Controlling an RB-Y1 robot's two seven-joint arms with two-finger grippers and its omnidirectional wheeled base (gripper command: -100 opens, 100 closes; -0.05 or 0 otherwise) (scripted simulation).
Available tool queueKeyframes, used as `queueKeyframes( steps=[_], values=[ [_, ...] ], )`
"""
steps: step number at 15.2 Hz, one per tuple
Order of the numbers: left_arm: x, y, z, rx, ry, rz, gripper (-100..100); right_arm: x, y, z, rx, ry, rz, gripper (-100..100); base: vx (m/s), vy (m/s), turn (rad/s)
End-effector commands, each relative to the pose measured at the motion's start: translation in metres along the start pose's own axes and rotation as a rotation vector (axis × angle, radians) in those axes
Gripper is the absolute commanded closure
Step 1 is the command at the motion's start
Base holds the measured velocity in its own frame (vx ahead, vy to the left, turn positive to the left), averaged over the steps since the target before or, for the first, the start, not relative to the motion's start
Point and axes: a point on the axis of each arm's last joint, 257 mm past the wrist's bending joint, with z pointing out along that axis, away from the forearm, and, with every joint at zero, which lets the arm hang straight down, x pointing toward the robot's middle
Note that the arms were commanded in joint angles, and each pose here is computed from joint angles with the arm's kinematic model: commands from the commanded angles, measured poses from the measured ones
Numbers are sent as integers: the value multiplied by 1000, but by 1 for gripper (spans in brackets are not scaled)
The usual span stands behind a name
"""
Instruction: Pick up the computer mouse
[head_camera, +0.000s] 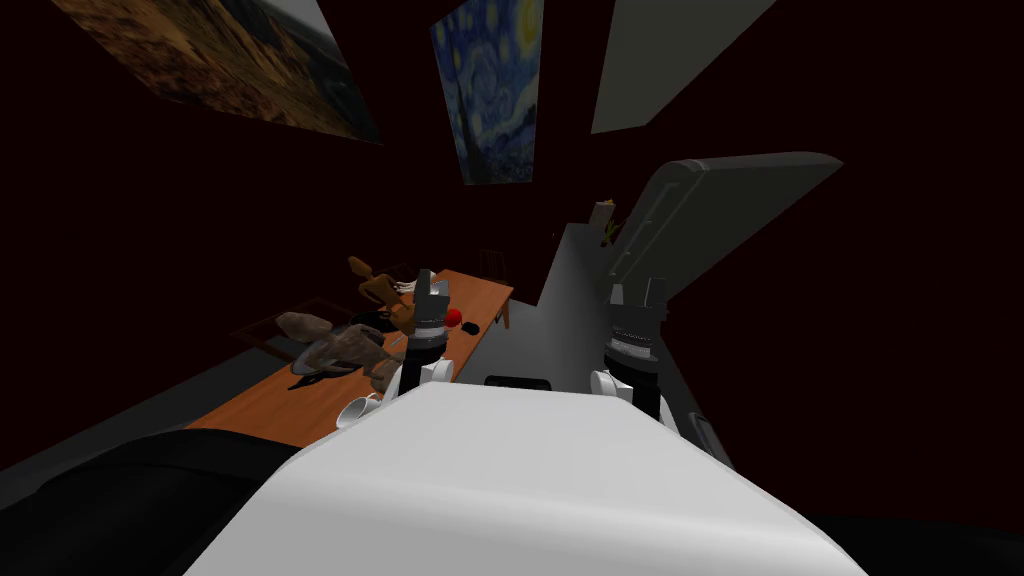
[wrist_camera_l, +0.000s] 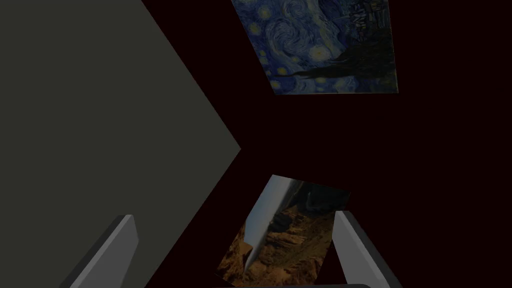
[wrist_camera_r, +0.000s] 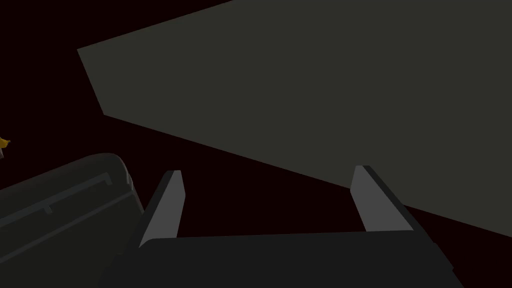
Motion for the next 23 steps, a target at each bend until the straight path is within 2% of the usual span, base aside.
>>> queueKeyframes(
  steps=[1,3,6,7,8,9,10,11,12,13,15,16,17,23],
  values=[
    [3,12,-2,-36,33,12,-100,0,0,0,0,0,0,0,12,-2,-23],
    [5,29,-4,-90,57,23,-100,0,0,0,0,0,0,0,32,-10,-41],
    [6,39,-6,-124,67,27,-100,0,0,0,0,0,0,0,35,-6,-21],
    [6,51,-9,-163,76,32,-100,0,0,0,0,0,0,0,32,-4,-27],
    [6,51,-9,-163,76,32,-100,0,0,0,0,0,0,0,31,-2,-27],
    [6,64,-12,-205,83,36,-100,0,0,0,0,0,0,0,36,-5,-35],
    [6,64,-12,-205,83,36,-100,0,0,0,0,0,0,0,35,-8,-27],
    [6,76,-15,-246,89,40,-100,0,0,0,0,0,0,0,36,-10,-33],
    [6,78,-15,-252,90,40,-100,0,0,0,0,0,0,0,35,-9,-24],
    [6,89,-19,-287,95,44,-100,0,0,0,0,0,0,0,41,-8,-36],
    [6,92,-20,-301,96,44,-100,0,0,0,0,0,0,0,35,-2,-23],
    [5,105,-24,-344,101,48,-100,0,0,0,0,0,0,0,31,3,-32],
    [5,107,-25,-353,102,48,-100,0,0,0,0,0,0,0,34,0,-33],
    [3,153,-47,-522,122,60,-100,0,0,0,0,0,0,0,48,-11,-41]
  ],
)
